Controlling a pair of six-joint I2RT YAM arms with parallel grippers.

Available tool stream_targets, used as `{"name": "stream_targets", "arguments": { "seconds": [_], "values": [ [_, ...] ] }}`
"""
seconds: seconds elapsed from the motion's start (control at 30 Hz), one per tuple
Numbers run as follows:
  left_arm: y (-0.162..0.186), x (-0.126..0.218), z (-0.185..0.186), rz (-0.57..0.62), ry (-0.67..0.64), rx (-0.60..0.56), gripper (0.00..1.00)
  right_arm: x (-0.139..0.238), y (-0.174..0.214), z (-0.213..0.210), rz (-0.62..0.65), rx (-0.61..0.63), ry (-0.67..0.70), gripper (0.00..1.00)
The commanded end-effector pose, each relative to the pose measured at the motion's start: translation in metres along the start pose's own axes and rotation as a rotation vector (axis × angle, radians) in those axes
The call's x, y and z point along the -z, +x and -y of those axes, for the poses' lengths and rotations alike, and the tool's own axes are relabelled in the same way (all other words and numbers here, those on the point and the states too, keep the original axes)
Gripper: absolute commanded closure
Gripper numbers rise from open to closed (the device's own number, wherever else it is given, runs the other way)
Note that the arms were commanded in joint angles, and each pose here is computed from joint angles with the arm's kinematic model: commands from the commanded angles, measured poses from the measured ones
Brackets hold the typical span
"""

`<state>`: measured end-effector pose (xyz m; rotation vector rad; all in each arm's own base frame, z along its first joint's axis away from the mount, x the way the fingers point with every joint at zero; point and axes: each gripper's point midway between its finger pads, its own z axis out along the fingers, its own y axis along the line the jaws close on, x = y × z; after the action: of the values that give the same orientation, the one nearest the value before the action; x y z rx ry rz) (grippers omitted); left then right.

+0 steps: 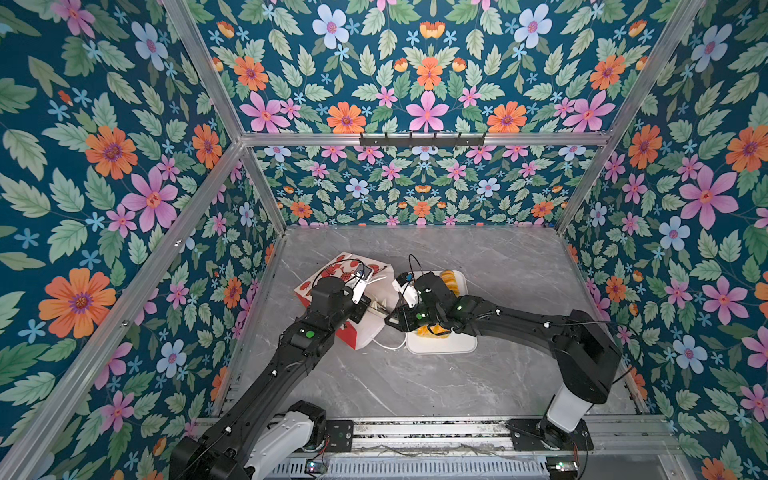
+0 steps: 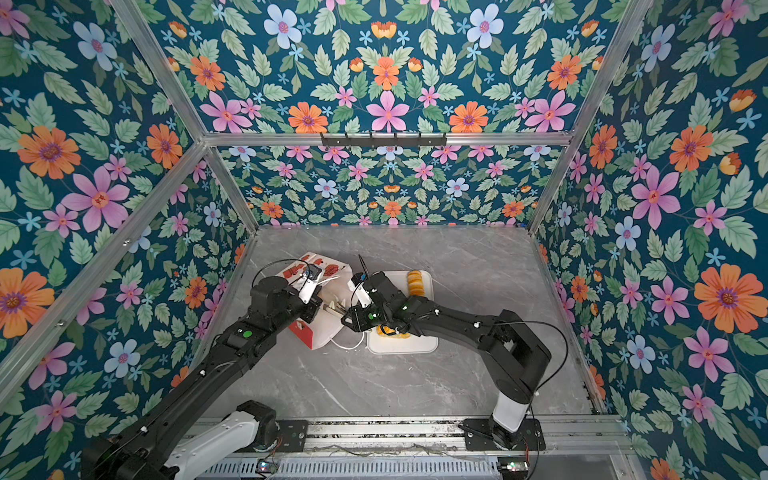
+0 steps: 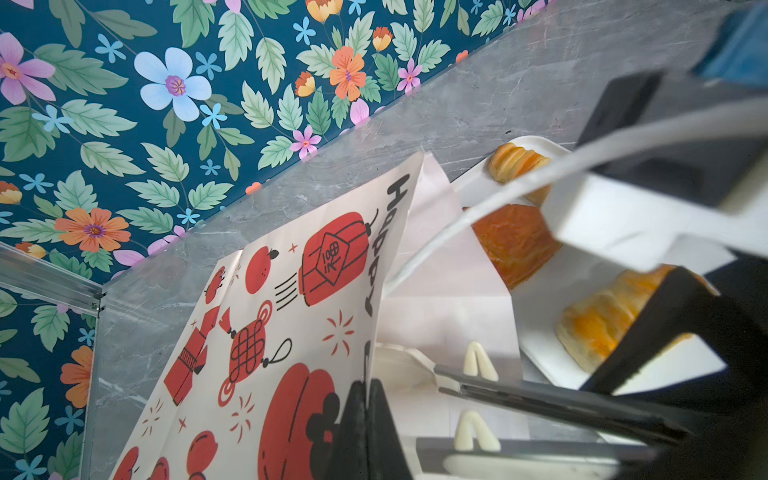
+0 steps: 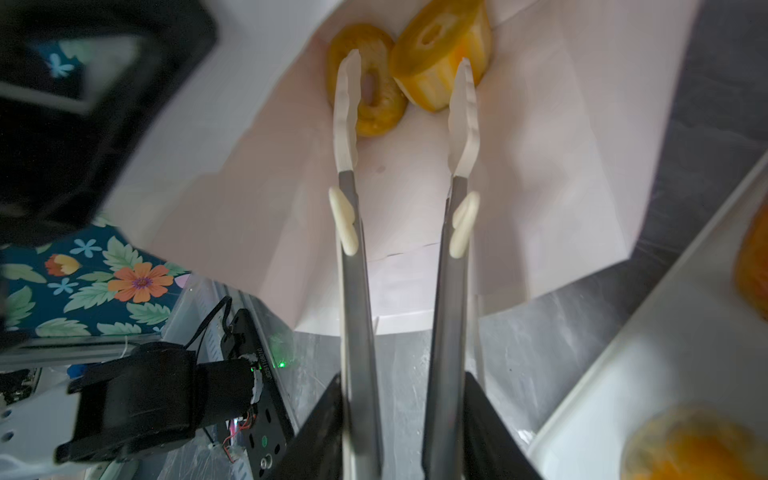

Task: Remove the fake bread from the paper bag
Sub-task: 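Close the tongs on the yellow ring-shaped pieces inside the bag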

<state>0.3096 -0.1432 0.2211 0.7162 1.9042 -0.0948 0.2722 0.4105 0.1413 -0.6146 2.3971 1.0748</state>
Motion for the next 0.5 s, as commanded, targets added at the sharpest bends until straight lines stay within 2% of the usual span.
{"name": "stream_targets", "arguments": {
  "seconds": [0.0, 0.47],
  "values": [
    [-0.008, 0.002, -0.001, 0.033, 0.001, 0.007, 1.0, -0.004, -0.014, -0.006, 0.024, -0.016, -0.038, 0.58],
    [-0.009, 0.003, 0.001, 0.037, 0.009, 0.008, 1.0, -0.023, -0.025, 0.004, 0.01, -0.021, -0.04, 0.56]
  ]
}}
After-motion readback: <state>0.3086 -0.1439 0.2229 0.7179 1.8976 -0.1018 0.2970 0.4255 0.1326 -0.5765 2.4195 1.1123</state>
